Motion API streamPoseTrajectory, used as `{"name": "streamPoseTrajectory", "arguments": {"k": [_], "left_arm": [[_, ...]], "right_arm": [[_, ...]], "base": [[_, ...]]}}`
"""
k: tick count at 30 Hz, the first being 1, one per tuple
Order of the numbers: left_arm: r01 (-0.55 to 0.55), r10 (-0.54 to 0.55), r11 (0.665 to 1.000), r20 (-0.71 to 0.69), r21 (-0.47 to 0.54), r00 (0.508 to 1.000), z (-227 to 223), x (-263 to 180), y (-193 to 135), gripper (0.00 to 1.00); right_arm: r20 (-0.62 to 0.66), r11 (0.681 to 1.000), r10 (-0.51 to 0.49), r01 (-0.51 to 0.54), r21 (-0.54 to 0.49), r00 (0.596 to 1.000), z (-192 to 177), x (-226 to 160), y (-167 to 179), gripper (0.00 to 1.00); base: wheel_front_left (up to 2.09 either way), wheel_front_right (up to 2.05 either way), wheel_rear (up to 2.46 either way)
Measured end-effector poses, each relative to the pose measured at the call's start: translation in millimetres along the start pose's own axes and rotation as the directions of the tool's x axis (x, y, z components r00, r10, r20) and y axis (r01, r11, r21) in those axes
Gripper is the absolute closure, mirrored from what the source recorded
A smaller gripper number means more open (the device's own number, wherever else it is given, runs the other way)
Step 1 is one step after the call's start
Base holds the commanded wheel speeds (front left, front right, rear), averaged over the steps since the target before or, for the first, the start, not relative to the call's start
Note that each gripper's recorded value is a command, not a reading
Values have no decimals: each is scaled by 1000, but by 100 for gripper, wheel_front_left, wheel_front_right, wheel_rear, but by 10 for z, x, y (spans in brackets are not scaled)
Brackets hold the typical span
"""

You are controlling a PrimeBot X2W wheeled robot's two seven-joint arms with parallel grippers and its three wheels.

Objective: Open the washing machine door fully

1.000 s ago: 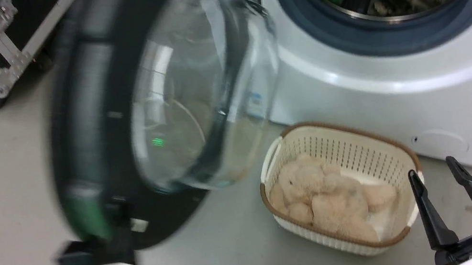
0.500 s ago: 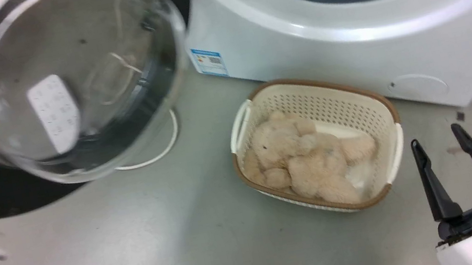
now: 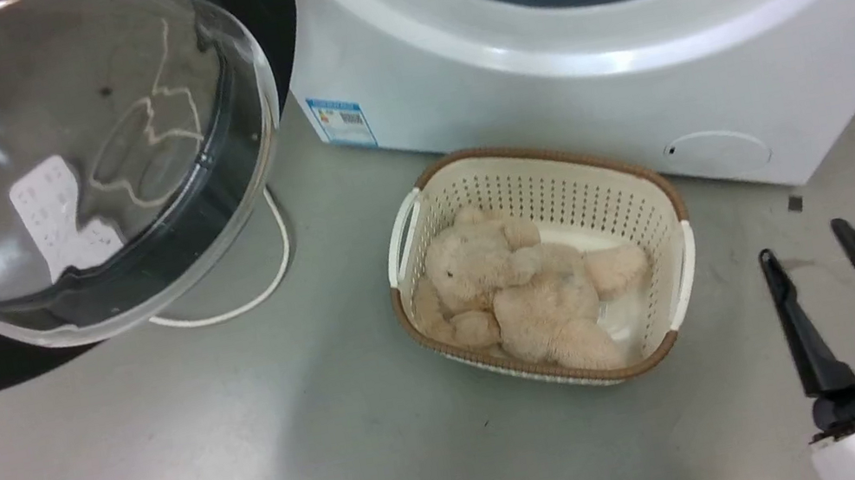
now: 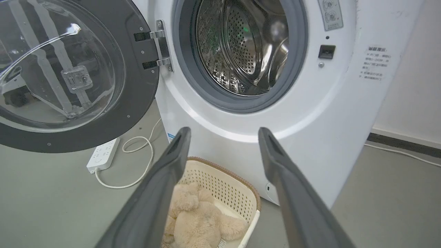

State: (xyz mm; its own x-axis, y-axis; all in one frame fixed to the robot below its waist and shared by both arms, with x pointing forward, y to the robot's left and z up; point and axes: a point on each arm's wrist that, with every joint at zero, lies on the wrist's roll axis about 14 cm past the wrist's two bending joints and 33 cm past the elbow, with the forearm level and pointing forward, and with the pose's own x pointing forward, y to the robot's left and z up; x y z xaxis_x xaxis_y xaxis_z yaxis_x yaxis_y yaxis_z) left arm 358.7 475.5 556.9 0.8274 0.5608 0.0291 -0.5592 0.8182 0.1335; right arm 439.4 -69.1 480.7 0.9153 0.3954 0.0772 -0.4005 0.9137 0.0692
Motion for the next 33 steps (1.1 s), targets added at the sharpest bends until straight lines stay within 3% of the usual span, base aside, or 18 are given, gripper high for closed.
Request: {"name": "streamPoseTrajectory", "arguments": {"k": [5, 11, 15, 17, 18, 27, 28, 29, 30, 33], "left_arm": [[82, -82, 997, 133, 4, 988, 348, -64, -229, 100], [247, -233, 969, 241, -28, 942, 584, -396, -811, 100], [368, -333, 925, 266, -94, 905, 596, -748, -1314, 100], [388, -351, 915, 261, -107, 899, 571, -819, -1409, 100], [430, -390, 895, 255, -123, 885, 525, -960, -1583, 100], [555, -524, 812, 195, -180, 829, 243, -1488, -2192, 100], [562, -532, 808, 191, -178, 825, 220, -1530, -2231, 77], [569, -540, 802, 186, -180, 821, 201, -1574, -2275, 21], [578, -551, 796, 179, -180, 815, 177, -1620, -2318, 0], [606, -586, 779, 155, -162, 795, 85, -1752, -2432, 0]], "right_arm": [[53, 997, -70, 71, -19, 996, 225, -62, -168, 0], [128, 990, -129, 136, -48, 983, 554, -207, -310, 0], [178, 978, -179, 194, -70, 968, 780, -413, -435, 0], [184, 976, -189, 205, -74, 965, 813, -460, -454, 0], [191, 971, -207, 226, -81, 959, 857, -566, -493, 0], [190, 945, -307, 322, -52, 933, 895, -1055, -666, 0], [185, 942, -319, 332, -45, 930, 879, -1105, -684, 0], [177, 939, -329, 341, -39, 927, 856, -1151, -699, 0], [170, 936, -339, 349, -34, 925, 833, -1195, -712, 0], [144, 929, -362, 370, -27, 921, 751, -1303, -744, 0]], "base": [[0, 0, 0], [0, 0, 0], [0, 0, 0], [0, 0, 0], [0, 0, 0], [0, 0, 0], [0, 0, 0], [0, 0, 0], [0, 0, 0], [0, 0, 0]]}}
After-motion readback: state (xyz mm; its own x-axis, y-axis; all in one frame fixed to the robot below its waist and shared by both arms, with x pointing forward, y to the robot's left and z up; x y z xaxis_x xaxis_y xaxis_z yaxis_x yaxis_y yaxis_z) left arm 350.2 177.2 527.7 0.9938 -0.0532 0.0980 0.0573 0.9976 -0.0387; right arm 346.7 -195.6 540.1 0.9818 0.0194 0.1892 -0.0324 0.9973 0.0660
